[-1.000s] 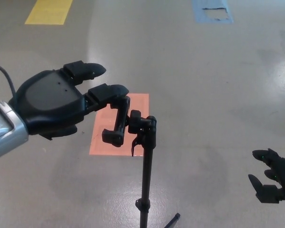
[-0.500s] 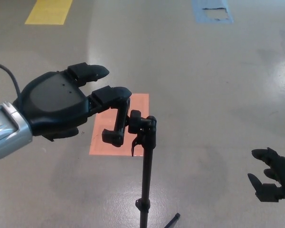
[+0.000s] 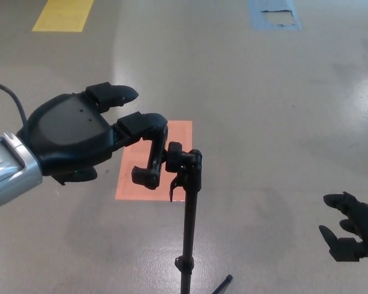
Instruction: The robot uses its left hand to grab the top of a phone stand kept on the floor and tilt it upwards to adjust its angle
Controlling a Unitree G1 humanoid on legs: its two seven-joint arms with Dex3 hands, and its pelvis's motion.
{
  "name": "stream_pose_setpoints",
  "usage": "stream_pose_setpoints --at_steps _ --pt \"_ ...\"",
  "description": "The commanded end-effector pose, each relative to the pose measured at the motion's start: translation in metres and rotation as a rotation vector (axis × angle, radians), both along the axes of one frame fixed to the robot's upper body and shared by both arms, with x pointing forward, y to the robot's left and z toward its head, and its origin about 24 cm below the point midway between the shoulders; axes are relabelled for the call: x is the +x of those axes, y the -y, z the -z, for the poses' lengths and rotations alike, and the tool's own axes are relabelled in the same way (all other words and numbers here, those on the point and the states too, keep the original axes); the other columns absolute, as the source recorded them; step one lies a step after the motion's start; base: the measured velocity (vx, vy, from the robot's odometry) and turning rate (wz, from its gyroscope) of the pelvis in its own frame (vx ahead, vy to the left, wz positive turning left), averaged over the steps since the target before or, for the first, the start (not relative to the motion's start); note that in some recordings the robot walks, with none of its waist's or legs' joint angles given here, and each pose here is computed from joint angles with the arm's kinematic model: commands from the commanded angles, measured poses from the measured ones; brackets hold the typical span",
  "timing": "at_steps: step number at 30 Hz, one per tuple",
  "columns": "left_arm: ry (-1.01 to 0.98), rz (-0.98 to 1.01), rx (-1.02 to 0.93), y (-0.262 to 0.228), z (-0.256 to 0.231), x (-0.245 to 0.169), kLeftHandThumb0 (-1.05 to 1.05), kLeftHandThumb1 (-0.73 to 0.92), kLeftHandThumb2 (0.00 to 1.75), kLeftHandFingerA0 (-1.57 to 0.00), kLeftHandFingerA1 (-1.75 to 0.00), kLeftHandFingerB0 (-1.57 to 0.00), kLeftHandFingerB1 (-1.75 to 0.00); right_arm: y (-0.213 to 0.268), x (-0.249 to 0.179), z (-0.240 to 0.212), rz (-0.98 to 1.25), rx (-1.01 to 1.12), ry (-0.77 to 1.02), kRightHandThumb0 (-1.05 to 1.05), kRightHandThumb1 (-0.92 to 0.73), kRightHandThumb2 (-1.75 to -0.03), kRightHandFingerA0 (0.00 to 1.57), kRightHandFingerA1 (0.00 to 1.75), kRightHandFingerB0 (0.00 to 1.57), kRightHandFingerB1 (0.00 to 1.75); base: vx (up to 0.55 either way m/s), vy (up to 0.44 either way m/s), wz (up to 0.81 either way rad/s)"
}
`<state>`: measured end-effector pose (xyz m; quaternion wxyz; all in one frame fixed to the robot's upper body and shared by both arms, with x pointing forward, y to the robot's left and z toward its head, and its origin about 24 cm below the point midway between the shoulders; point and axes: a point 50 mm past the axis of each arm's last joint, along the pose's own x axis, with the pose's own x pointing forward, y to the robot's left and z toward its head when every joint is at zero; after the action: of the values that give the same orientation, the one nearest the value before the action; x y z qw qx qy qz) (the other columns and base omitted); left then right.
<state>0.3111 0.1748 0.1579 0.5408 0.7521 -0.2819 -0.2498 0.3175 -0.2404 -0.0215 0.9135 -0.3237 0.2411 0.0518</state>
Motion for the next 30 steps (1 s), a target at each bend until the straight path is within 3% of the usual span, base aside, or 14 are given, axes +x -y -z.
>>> stream_pose_setpoints --at_steps 1,2,3,4,5,6,7,8,9,12,13,14,15,30 --pt "-0.022 -0.041 0.022 -0.004 0.007 0.001 -0.26 0.43 0.55 -0.04 -0.24 0.0 -0.24 0.006 0.002 -0.004 0.007 -0.011 -0.013 -0.32 -0.59 -1.11 0.01 0.48 0.01 0.46 0.0 0.0 0.0" --pt "-0.029 -0.047 0.024 -0.004 0.008 0.001 -0.29 0.4 0.66 -0.03 -0.21 -0.01 -0.21 0.006 0.002 -0.005 0.006 -0.01 -0.013 -0.6 -0.85 -0.65 0.19 0.32 0.18 0.29 0.0 0.0 0.0" --pt "-0.034 -0.051 0.025 -0.004 0.008 0.001 -0.29 0.4 0.66 -0.03 -0.21 -0.01 -0.21 0.006 0.002 -0.005 0.005 -0.01 -0.012 -0.6 -0.85 -0.65 0.19 0.32 0.18 0.29 0.0 0.0 0.0" --pt "-0.048 -0.052 0.02 -0.004 0.01 0.001 -0.26 0.48 0.54 -0.03 -0.24 0.0 -0.26 0.006 0.002 -0.004 0.005 -0.009 -0.02 -0.32 -0.6 -1.1 0.01 0.48 0.0 0.46 0.0 0.0 0.0" --pt "-0.05 -0.051 0.018 -0.004 0.011 0.001 -0.26 0.48 0.54 -0.03 -0.24 0.0 -0.26 0.007 0.002 -0.004 0.005 -0.009 -0.022 -0.32 -0.6 -1.1 0.01 0.48 0.0 0.46 0.0 0.0 0.0" --pt "-0.055 -0.05 0.02 -0.004 0.012 0.001 -0.23 0.48 0.55 -0.03 -0.23 0.0 -0.24 0.007 0.002 -0.004 0.005 -0.01 -0.023 -0.59 -0.84 -0.66 0.17 0.31 0.19 0.29 0.0 0.0 0.0" --pt "-0.059 -0.049 0.024 -0.004 0.014 0.001 -0.23 0.48 0.55 -0.03 -0.23 0.0 -0.24 0.007 0.002 -0.004 0.005 -0.011 -0.024 -0.59 -0.84 -0.66 0.17 0.31 0.19 0.29 0.0 0.0 0.0" --pt "-0.066 -0.046 0.022 -0.004 0.016 0.0 -0.28 0.41 0.66 -0.04 -0.2 0.0 -0.21 0.007 0.002 -0.003 0.001 -0.017 -0.027 -0.33 -0.59 -1.1 0.01 0.48 0.01 0.46 0.0 0.0 0.0" --pt "-0.072 -0.044 0.02 -0.004 0.018 -0.001 -0.28 0.42 0.66 -0.03 -0.19 -0.01 -0.21 0.007 0.002 -0.003 -0.001 -0.021 -0.031 -0.33 -0.59 -1.1 0.01 0.48 0.0 0.46 0.0 0.0 0.0" --pt "-0.086 -0.04 0.016 -0.004 0.021 -0.002 -0.28 0.41 0.67 -0.03 -0.2 -0.01 -0.21 0.006 0.002 -0.004 -0.003 -0.027 -0.035 -0.61 -0.83 -0.66 0.17 0.31 0.2 0.29 0.0 0.0 0.0" --pt "-0.1 -0.042 0.036 -0.003 0.025 -0.004 -0.3 0.41 0.67 -0.02 -0.18 -0.01 -0.22 0.006 0.003 -0.004 -0.005 -0.03 -0.034 -0.33 -0.59 -1.1 0.01 0.48 0.0 0.46 0.0 0.0 0.0" --pt "-0.103 -0.043 0.042 -0.003 0.026 -0.004 -0.3 0.41 0.67 -0.02 -0.18 -0.01 -0.22 0.006 0.003 -0.004 -0.005 -0.031 -0.035 -0.33 -0.59 -1.1 0.01 0.48 0.0 0.46 0.0 0.0 0.0" --pt "-0.108 -0.039 0.042 -0.002 0.029 -0.005 -0.28 0.47 0.54 -0.03 -0.25 0.0 -0.26 0.006 0.003 -0.004 -0.005 -0.03 -0.034 -0.6 -0.84 -0.66 0.18 0.31 0.2 0.29 0.0 0.0 0.0" --pt "-0.181 -0.019 0.085 0.003 0.052 -0.013 -0.27 0.42 0.68 -0.02 -0.18 0.0 -0.2 0.006 0.006 -0.008 -0.004 -0.024 -0.028 -0.61 -0.84 -0.66 0.18 0.31 0.2 0.29 0.0 0.0 0.0"
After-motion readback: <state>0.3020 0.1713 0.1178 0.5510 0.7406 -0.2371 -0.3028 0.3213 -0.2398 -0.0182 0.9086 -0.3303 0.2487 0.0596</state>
